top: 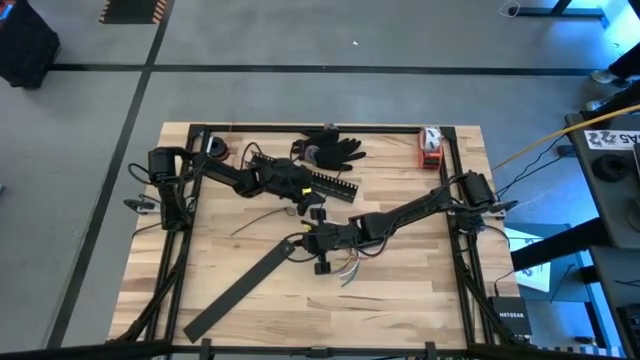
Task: Ziptie cables
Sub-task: Wrap the cable wires together using the black zip tie
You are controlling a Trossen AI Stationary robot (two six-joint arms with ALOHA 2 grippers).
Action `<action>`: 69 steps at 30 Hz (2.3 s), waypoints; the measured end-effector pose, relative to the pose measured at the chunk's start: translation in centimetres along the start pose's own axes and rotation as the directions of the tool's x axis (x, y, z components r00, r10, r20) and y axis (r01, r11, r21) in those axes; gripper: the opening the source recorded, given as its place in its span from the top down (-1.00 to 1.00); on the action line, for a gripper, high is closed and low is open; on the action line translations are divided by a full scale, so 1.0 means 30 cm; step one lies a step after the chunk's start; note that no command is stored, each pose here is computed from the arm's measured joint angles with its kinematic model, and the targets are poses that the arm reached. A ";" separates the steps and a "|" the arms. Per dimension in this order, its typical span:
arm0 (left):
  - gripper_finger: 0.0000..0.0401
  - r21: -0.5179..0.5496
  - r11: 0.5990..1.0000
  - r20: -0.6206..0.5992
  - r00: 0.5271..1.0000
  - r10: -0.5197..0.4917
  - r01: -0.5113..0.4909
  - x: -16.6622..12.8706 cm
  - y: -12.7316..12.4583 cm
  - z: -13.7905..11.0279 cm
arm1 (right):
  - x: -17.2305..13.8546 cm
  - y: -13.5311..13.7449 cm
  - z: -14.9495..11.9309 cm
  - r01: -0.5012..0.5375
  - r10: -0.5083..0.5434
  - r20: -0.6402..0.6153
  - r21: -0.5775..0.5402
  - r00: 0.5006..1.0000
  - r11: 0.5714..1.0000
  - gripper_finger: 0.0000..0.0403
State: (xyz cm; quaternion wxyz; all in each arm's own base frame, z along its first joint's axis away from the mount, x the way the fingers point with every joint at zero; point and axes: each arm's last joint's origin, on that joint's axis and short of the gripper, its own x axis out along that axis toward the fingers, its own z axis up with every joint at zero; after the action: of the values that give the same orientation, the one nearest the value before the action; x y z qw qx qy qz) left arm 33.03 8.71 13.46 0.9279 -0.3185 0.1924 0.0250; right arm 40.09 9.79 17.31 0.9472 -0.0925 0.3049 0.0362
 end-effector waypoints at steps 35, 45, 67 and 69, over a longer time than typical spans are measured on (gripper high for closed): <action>1.00 -0.064 0.986 -0.034 0.988 0.153 -0.155 -0.003 0.030 -0.025 | -0.033 0.041 -0.037 0.081 -0.071 -0.146 0.061 0.987 0.995 0.62; 1.00 -0.052 0.987 -0.035 0.988 0.148 -0.150 -0.003 0.029 -0.026 | -0.228 -0.022 0.001 0.263 -0.258 -0.281 -0.020 0.924 0.965 0.18; 1.00 -0.048 0.998 0.098 0.994 -0.042 0.046 0.019 -0.069 -0.001 | -0.233 -0.281 -0.403 0.101 -0.240 0.190 0.543 0.952 0.833 0.17; 1.00 -0.058 0.996 0.117 0.991 -0.060 0.067 0.020 -0.078 0.005 | -0.207 -0.285 -0.413 0.070 -0.208 0.208 0.527 0.956 0.847 0.17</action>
State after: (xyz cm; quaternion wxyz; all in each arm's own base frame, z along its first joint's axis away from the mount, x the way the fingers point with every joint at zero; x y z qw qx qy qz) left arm 34.02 6.88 14.71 0.9275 -0.3510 0.1272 0.0198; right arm 29.04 -1.10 12.37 0.9688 0.1469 0.1704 -0.1040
